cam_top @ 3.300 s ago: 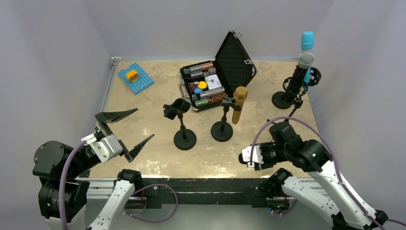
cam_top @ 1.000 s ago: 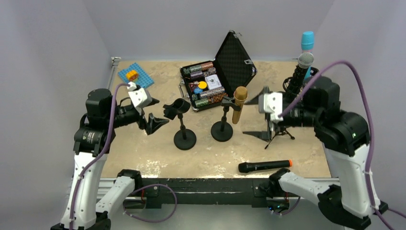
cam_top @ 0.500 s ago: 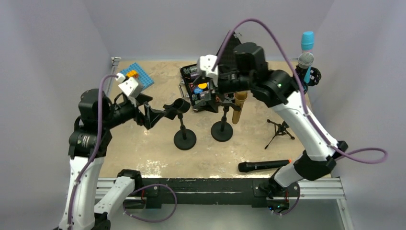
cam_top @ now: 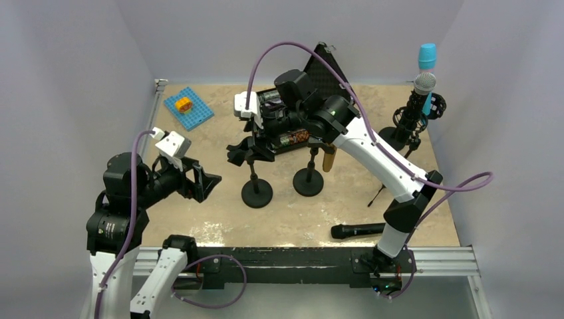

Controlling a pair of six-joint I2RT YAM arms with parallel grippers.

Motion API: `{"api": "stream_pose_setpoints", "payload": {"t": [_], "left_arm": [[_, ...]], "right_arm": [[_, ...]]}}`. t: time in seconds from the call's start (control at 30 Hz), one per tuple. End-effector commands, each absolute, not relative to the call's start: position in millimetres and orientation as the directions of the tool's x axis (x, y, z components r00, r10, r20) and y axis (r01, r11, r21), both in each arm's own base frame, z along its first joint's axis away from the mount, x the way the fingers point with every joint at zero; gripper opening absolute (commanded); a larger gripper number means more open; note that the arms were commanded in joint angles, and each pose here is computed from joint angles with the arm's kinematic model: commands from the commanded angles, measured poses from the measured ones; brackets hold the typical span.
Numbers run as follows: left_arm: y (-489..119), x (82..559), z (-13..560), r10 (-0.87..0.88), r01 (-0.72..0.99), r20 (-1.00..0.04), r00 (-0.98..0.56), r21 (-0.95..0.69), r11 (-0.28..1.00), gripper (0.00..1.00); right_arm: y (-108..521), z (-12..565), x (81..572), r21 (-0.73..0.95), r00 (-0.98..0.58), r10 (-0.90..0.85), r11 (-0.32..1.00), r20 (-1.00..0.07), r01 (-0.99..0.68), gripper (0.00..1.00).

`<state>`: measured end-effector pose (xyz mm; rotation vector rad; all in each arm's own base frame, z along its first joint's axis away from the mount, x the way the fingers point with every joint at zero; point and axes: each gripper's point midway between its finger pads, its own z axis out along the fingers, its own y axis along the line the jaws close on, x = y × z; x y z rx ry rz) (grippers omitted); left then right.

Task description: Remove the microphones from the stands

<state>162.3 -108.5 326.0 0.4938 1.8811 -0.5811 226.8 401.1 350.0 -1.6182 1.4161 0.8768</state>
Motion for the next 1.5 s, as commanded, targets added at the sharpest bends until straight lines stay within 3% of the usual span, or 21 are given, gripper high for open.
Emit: {"api": "stream_pose_setpoints", "payload": {"t": [0.0, 0.13, 0.4, 0.6, 0.73, 0.9, 1.1, 1.27, 1.47], "left_arm": [[-106, 159, 322, 0.057, 0.563, -0.931, -0.361, -0.169, 0.809, 0.86], [-108, 156, 316, 0.076, 0.585, -0.931, -0.357, -0.159, 0.795, 0.86], [-114, 158, 312, 0.076, 0.616, -0.933, -0.353, -0.17, 0.769, 0.85], [-124, 158, 306, 0.1, 0.681, -0.937, -0.335, -0.168, 0.713, 0.85], [-141, 149, 296, 0.191, 0.821, -0.958, -0.216, -0.072, 0.567, 0.84], [-160, 162, 265, 0.24, 0.928, -0.971, -0.005, 0.085, 0.363, 0.83], [-188, 199, 245, 0.183, 0.984, -0.983, 0.008, 0.041, 0.176, 0.79], [-215, 227, 222, 0.16, 0.989, -0.985, 0.07, 0.089, 0.115, 0.77], [-245, 245, 200, 0.108, 0.994, -0.991, 0.076, 0.084, 0.072, 0.74]], "right_arm": [[407, 347, 235, -0.174, 0.173, -0.461, -0.04, -0.871, -0.984, 0.81], [409, 337, 234, -0.182, 0.181, -0.49, -0.047, -0.853, -0.982, 0.77], [393, 324, 223, -0.175, 0.184, -0.543, -0.068, -0.819, -0.982, 0.51], [374, 329, 216, -0.208, 0.204, -0.558, -0.058, -0.804, -0.976, 0.25], [359, 328, 214, -0.211, 0.196, -0.595, -0.045, -0.78, -0.976, 0.01], [341, 329, 206, -0.167, 0.186, -0.594, -0.087, -0.783, -0.982, 0.0], [315, 325, 189, -0.236, 0.322, -0.509, -0.227, -0.798, -0.945, 0.0], [306, 320, 186, -0.331, 0.415, -0.476, -0.253, -0.775, -0.909, 0.0], [306, 323, 188, -0.323, 0.408, -0.491, -0.251, -0.77, -0.912, 0.0]]}}
